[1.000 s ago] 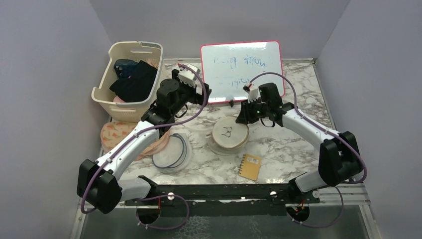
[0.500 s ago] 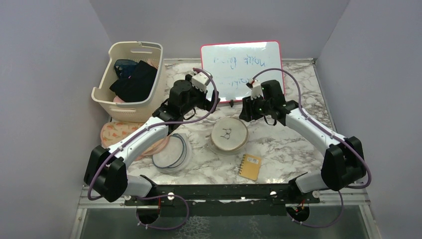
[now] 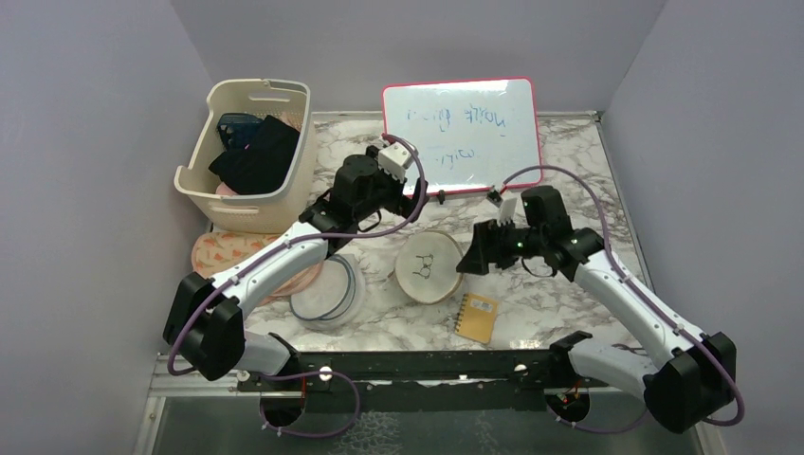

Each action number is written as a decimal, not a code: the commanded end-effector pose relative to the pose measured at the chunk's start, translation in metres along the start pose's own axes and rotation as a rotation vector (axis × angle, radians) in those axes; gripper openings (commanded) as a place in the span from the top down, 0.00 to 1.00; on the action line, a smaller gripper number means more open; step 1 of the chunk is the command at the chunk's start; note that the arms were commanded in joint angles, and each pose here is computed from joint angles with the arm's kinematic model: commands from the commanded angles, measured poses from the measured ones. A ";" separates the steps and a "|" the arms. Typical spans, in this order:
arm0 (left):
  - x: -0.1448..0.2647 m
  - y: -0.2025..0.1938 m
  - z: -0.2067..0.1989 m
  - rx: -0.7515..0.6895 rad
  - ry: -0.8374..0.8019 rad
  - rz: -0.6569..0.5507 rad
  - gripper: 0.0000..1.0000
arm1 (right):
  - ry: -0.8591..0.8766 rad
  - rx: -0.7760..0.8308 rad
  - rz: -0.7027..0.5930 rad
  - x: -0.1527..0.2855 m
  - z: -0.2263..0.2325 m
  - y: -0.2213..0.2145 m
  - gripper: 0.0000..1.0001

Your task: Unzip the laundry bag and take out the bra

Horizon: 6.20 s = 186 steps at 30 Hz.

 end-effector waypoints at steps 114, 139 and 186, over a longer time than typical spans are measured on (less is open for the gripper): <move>0.021 -0.093 -0.142 -0.889 -0.432 -0.135 0.44 | 0.031 0.159 -0.494 0.017 -0.012 0.031 0.18; 0.008 -0.060 -0.143 -0.747 -0.342 -0.168 1.00 | 0.215 0.322 -0.546 0.019 0.009 0.013 0.39; 0.020 -0.035 -0.140 -0.639 -0.351 -0.227 1.00 | 0.294 0.346 -0.461 -0.026 -0.009 0.005 0.91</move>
Point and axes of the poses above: each gripper's point midway between its finger pads, its own x axis back along the fingers, its own z axis along the line the jaws close on, y = z × x, the point moved 2 cm from there along x, back along the fingers, and after that the axes turned 8 degrees about -x, right-handed, at the moved point
